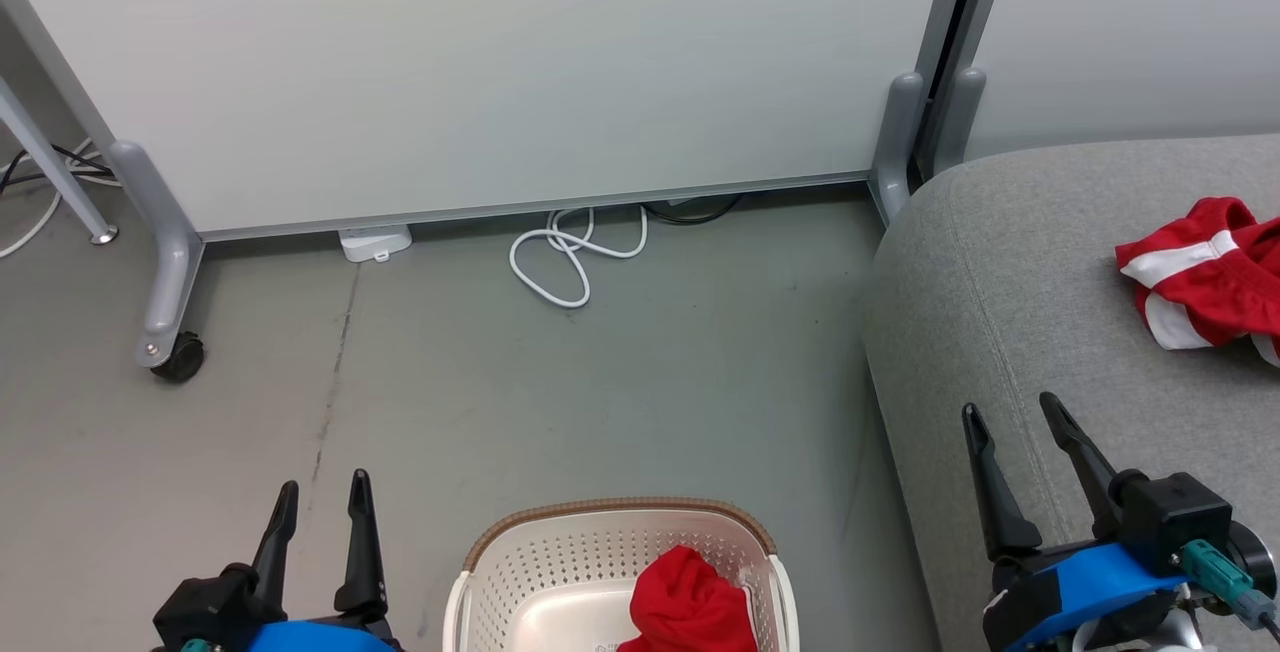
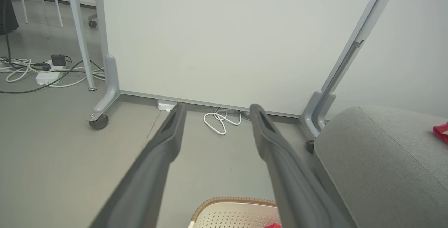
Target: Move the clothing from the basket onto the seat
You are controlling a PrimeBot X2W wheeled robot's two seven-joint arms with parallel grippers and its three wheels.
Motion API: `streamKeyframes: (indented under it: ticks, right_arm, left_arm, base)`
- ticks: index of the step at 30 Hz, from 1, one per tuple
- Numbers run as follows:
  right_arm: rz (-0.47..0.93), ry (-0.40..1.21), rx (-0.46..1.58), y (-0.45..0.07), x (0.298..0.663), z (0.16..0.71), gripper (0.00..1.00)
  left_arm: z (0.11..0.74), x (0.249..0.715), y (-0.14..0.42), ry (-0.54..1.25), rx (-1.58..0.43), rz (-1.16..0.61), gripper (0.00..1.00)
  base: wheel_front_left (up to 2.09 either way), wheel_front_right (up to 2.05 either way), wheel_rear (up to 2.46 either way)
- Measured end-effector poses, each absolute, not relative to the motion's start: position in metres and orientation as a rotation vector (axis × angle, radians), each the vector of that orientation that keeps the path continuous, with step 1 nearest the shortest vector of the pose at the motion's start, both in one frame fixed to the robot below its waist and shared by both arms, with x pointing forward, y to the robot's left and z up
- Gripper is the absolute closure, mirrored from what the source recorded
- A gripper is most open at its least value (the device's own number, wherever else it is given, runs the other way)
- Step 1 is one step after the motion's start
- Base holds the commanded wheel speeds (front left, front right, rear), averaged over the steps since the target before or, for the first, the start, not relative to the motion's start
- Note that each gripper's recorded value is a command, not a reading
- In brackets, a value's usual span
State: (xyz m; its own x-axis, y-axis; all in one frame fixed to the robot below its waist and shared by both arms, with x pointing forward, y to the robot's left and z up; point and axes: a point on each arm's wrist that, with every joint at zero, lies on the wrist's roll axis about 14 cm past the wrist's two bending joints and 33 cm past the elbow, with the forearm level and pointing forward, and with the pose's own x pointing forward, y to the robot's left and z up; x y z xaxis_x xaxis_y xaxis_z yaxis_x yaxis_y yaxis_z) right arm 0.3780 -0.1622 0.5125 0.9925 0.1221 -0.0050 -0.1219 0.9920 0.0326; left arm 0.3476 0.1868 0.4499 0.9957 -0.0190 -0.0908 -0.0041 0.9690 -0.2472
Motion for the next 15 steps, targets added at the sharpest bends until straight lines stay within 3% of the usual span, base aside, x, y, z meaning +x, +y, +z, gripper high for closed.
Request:
streamKeyframes:
  ticks: [15]
  right_arm:
    - [0.137,0.033,0.04,-0.157,0.39,0.504,0.0]
  left_arm:
    - [0.437,0.373,0.165,0.137,-0.226,-0.08,0.0]
  base:
    - [0.0,0.0,0.0]
